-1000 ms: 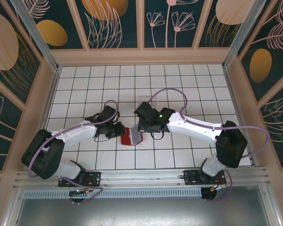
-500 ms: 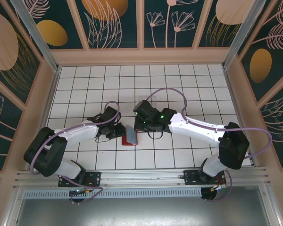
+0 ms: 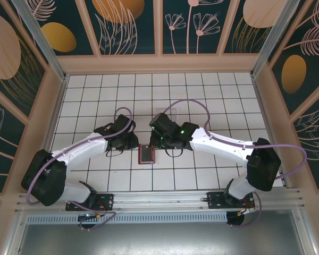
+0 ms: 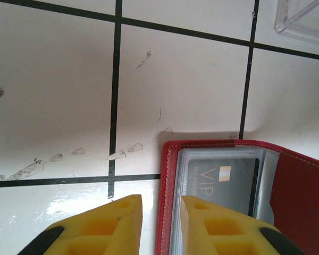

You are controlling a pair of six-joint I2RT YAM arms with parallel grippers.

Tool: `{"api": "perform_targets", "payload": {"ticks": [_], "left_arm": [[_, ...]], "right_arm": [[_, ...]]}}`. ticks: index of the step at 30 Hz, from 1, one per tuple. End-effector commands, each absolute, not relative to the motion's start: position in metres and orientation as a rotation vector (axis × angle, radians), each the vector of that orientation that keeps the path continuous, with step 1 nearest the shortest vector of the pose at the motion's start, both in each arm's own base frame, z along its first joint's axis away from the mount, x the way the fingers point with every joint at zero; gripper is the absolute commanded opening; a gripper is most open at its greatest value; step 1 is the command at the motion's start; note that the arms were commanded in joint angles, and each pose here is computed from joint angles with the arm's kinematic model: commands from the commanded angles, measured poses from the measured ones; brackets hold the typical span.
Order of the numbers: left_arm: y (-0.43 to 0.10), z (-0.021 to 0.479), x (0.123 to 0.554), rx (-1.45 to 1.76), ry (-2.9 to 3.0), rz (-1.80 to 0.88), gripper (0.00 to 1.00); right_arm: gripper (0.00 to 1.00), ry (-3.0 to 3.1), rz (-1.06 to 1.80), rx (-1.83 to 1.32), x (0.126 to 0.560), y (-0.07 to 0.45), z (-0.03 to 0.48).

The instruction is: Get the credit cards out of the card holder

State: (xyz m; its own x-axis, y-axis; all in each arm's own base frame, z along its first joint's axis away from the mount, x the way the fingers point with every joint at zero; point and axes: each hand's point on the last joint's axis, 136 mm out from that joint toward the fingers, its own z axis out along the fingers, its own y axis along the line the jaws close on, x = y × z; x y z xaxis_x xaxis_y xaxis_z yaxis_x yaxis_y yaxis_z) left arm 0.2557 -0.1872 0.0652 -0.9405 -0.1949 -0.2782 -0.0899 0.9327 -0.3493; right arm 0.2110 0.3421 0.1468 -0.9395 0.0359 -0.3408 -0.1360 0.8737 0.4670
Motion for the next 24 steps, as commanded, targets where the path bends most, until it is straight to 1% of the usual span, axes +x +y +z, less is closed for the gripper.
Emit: {"api": "perform_targets", "payload": {"ticks": [1,9,16,19,24], "left_arm": [[-0.191,0.073,0.256,-0.175,2.781,-0.5,0.27],[-0.2,0.069,0.258,-0.148,2.797,-0.533,0.27],[-0.204,0.066,0.261,-0.13,2.809,-0.539,0.27],[-0.206,0.064,0.261,-0.128,2.815,-0.544,0.27],[-0.207,0.064,0.261,-0.132,2.817,-0.557,0.27]], "right_arm": [[0.0,2.656,0.763,-0.106,0.212,0.354,0.166],[0.0,2.703,0.795,-0.127,0.19,0.35,0.169],[0.0,2.77,0.709,-0.147,0.171,0.331,0.162],[0.0,2.787,0.643,-0.138,0.17,0.318,0.152],[0.0,2.787,0.509,-0.102,0.181,0.295,0.139]]}}
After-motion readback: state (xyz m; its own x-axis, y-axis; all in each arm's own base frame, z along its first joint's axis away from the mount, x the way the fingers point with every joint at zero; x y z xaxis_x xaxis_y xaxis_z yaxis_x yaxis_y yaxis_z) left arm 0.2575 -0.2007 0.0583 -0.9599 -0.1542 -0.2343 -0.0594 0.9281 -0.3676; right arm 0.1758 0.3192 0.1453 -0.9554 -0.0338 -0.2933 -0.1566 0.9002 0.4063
